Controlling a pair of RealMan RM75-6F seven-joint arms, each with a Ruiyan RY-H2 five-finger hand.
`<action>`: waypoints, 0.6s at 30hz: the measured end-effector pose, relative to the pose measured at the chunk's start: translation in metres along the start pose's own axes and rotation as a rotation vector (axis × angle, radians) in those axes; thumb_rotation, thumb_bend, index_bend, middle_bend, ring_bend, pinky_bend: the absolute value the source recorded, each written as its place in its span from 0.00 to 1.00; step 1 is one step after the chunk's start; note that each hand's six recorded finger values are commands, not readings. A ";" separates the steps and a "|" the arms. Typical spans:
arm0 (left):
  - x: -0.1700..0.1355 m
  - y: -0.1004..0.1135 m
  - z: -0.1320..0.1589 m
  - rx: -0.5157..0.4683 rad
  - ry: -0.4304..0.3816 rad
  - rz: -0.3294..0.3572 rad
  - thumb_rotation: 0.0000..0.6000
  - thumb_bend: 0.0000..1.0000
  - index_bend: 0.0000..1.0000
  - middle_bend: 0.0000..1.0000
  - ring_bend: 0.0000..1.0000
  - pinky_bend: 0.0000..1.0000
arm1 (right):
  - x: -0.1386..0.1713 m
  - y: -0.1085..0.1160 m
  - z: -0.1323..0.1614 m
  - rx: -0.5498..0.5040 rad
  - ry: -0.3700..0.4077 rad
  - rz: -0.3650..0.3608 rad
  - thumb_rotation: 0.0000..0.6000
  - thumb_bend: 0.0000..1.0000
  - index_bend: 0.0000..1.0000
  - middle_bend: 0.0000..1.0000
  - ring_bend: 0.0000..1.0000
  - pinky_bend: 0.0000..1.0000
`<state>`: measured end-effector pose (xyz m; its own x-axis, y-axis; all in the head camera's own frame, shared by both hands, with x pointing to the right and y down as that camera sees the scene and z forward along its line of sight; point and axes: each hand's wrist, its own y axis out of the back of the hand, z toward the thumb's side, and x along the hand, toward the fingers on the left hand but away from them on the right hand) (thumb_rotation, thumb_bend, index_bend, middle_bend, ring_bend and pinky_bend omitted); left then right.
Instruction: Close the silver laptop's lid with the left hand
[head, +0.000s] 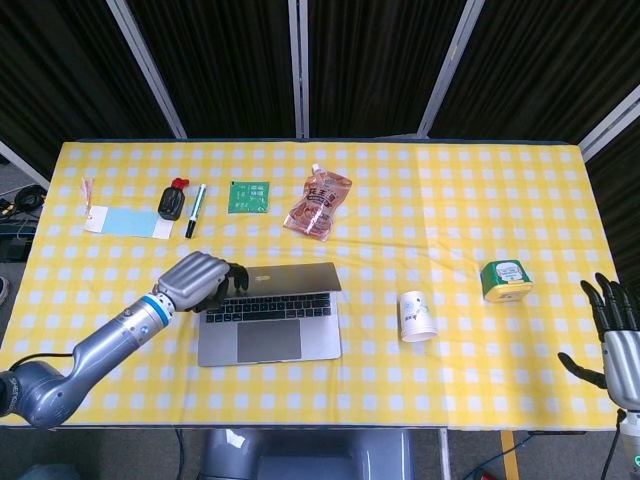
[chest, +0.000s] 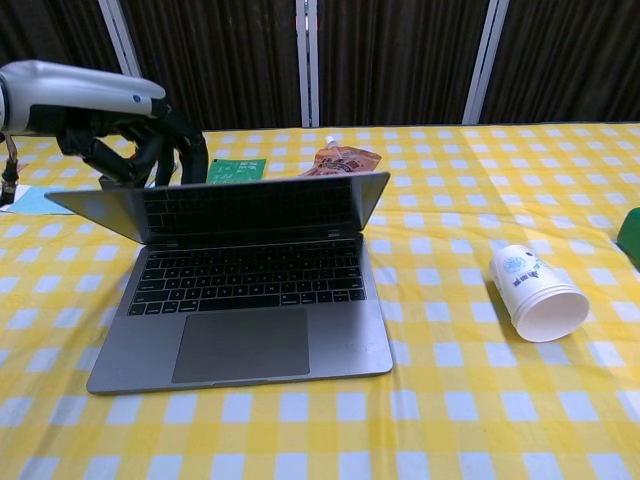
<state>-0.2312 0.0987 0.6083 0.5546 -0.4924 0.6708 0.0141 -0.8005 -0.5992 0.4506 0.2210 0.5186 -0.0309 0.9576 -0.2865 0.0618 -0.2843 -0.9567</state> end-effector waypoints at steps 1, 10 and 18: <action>0.000 -0.004 0.001 0.002 -0.006 -0.006 1.00 1.00 0.40 0.40 0.43 0.46 | 0.000 0.000 0.000 0.000 0.000 -0.001 1.00 0.00 0.04 0.00 0.00 0.00; 0.007 -0.038 0.018 0.035 -0.094 -0.053 1.00 1.00 0.41 0.40 0.42 0.46 | 0.001 0.001 -0.002 0.003 -0.006 -0.004 1.00 0.00 0.04 0.00 0.00 0.00; 0.016 -0.070 0.021 0.052 -0.137 -0.107 1.00 1.00 0.41 0.40 0.42 0.46 | 0.001 0.001 -0.002 0.007 -0.008 -0.003 1.00 0.00 0.04 0.00 0.00 0.00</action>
<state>-0.2059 0.1542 0.6519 0.6561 -0.3514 0.6678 0.1198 -0.8252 -0.5520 0.4523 0.2214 0.5179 -0.0392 0.9581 -0.2836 0.0546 -0.2814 -0.9580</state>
